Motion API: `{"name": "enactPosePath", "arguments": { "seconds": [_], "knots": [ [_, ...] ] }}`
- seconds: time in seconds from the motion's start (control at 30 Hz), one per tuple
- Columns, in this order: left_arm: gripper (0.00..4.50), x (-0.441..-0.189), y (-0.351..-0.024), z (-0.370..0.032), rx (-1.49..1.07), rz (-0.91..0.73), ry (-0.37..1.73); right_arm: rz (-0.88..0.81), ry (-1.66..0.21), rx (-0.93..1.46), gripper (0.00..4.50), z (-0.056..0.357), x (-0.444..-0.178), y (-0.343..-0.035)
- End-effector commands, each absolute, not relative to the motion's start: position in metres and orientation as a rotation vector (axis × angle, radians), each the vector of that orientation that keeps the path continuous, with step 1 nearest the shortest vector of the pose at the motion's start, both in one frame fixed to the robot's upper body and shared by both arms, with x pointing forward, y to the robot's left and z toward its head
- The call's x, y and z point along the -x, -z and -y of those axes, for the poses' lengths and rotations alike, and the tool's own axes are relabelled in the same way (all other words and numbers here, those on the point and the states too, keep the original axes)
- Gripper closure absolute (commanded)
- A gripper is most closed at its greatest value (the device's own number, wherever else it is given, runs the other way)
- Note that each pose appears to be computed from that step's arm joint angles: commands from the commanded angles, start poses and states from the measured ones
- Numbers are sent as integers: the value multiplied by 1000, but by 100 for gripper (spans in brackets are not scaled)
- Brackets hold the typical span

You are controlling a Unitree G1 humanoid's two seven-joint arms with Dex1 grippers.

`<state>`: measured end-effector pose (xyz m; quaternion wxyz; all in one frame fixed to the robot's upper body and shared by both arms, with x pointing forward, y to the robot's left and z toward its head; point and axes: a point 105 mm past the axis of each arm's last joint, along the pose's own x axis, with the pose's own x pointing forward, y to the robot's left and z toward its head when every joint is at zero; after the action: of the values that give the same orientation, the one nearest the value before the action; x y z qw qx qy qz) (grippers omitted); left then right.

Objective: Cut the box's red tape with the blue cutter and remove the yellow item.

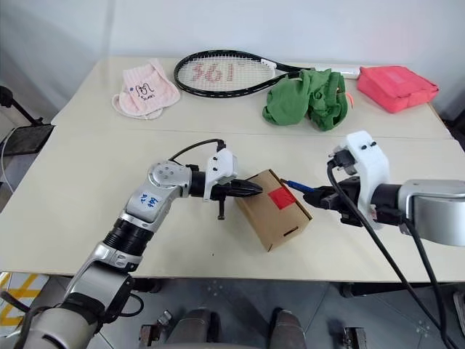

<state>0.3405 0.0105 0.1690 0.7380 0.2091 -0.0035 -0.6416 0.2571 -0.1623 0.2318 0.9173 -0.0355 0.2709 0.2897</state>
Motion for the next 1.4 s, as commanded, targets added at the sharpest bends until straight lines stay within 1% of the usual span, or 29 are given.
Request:
{"name": "enactPosePath", "arguments": {
  "seconds": [0.03,0.57,0.97,1.13,1.23,1.4],
  "knots": [
    [450,-338,-169,-6,-458,-8,1387,-539,-566,108,432,160,-260,-237],
    [450,-327,-171,2,-431,-50,1388,-574,-554,82,432,153,-273,-228],
    [450,-322,-173,3,-439,-59,1393,-617,-502,37,432,159,-279,-215],
    [450,-322,-172,3,-443,-61,1396,-613,-487,0,432,163,-281,-214],
    [450,-322,-172,4,-444,-62,1397,-616,-503,-22,432,163,-280,-213],
    [450,-322,-172,4,-446,-61,1397,-571,-582,-61,432,154,-277,-222]
  ]
}}
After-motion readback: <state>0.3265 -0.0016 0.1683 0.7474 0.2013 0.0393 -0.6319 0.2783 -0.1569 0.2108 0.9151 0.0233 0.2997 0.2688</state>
